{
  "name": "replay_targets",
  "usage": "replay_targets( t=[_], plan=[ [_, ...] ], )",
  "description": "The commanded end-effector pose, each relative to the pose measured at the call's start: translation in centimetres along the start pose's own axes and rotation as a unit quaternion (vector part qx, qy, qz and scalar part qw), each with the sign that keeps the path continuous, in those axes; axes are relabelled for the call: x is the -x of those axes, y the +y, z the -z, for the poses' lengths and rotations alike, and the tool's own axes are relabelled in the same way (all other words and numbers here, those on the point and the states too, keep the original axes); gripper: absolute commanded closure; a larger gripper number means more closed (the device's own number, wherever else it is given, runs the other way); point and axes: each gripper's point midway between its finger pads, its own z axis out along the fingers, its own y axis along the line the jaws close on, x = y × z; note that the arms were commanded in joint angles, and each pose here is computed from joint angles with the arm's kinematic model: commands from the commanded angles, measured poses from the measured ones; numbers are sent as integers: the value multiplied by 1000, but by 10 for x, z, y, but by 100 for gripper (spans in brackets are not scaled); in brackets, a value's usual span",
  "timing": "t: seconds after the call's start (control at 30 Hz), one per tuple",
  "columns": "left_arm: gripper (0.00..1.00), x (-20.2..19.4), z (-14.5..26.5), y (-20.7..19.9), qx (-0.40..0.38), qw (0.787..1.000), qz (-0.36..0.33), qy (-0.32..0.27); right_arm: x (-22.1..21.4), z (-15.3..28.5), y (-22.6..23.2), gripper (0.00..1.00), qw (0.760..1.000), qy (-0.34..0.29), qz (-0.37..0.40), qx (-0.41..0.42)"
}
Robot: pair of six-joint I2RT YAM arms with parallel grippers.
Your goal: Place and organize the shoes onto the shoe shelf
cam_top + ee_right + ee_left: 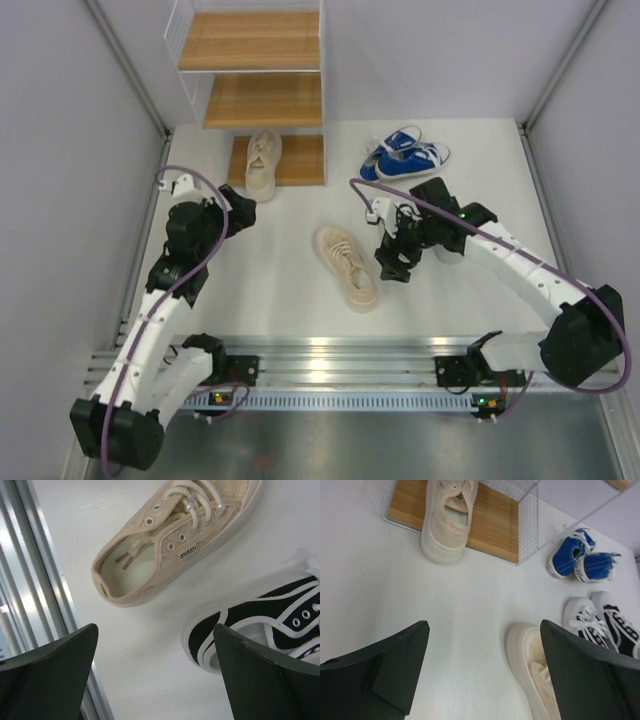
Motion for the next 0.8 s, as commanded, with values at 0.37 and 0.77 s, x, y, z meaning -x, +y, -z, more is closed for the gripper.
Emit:
replay_targets(
  t=[0.37, 0.77],
  plan=[
    [4, -77, 88, 14, -29, 981, 181, 62, 33, -75, -39, 10, 990, 24, 26, -137],
    [4, -78, 94, 15, -30, 979, 190, 62, 33, -108, -35, 100, 982, 42, 80, -168]
  ],
)
